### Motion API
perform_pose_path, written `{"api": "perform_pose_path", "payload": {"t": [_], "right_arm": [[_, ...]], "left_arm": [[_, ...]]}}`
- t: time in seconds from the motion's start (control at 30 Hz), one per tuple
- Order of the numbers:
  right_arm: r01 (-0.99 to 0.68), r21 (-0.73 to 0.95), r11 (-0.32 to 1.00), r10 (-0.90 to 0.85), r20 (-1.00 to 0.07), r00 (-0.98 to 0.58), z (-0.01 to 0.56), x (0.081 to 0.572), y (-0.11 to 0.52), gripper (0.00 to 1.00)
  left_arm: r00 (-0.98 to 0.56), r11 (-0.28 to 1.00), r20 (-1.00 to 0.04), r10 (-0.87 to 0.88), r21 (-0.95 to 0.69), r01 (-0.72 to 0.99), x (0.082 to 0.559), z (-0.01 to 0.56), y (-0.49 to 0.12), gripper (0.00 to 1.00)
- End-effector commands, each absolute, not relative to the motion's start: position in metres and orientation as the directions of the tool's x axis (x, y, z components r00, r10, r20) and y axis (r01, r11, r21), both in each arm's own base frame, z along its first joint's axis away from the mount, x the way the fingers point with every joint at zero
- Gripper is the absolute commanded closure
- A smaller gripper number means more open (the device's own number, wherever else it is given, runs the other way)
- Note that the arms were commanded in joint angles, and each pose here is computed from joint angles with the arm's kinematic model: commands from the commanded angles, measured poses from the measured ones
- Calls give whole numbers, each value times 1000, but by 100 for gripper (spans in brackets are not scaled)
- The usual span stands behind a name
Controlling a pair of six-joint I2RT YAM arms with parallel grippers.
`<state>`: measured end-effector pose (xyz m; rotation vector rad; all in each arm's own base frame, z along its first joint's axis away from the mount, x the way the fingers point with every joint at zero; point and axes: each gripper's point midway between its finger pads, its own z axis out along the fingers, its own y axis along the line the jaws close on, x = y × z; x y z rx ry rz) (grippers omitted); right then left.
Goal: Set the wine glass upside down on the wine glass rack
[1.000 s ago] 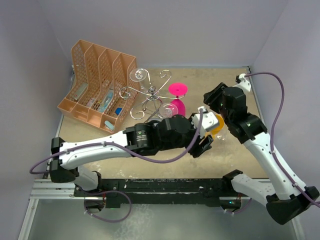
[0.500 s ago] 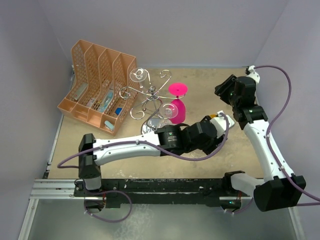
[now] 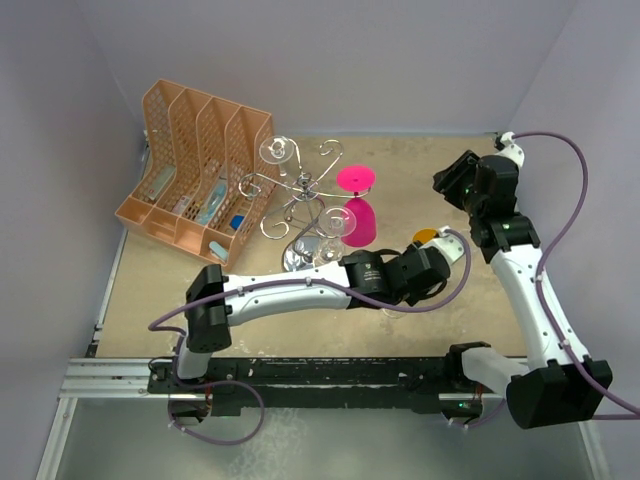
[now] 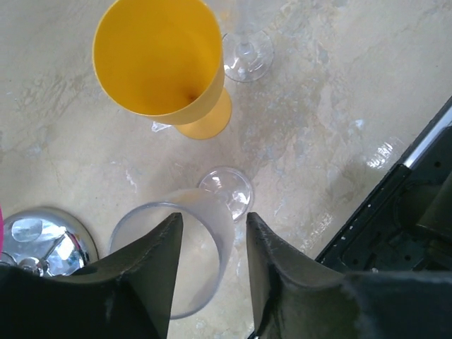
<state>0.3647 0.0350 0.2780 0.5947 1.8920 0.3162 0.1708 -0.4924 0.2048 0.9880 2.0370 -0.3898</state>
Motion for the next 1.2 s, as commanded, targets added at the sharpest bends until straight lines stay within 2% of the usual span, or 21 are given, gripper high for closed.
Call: {"api": "perform_pose_path", "payload": {"t": [0.0, 0.27, 0.5, 0.73, 0.97, 1.17], "right_arm": [[198, 494, 847, 531, -809, -253, 300, 362, 37, 49], [171, 520, 837, 548, -797, -254, 308, 356, 42, 51], [131, 558, 819, 573, -796, -196, 333, 339, 42, 49], [-6, 620, 784, 615, -778, -129, 381, 311, 55, 48], [-150, 698, 701, 705, -709, -2, 443, 273, 58, 48], [-318, 702, 637, 762, -637, 119, 501, 230, 59, 46]], "left_arm": [[-361, 667, -816, 452, 41, 744, 178, 230, -495, 67], [-336, 633, -832, 441, 22, 774, 170, 258, -486, 100], [-341, 595, -869, 359, -69, 801, 154, 301, -473, 100], [-324, 554, -922, 211, -160, 817, 141, 370, -448, 100], [-242, 564, -970, -36, -220, 796, 147, 449, -414, 100], [-132, 589, -953, -273, -274, 760, 160, 501, -384, 100]]}}
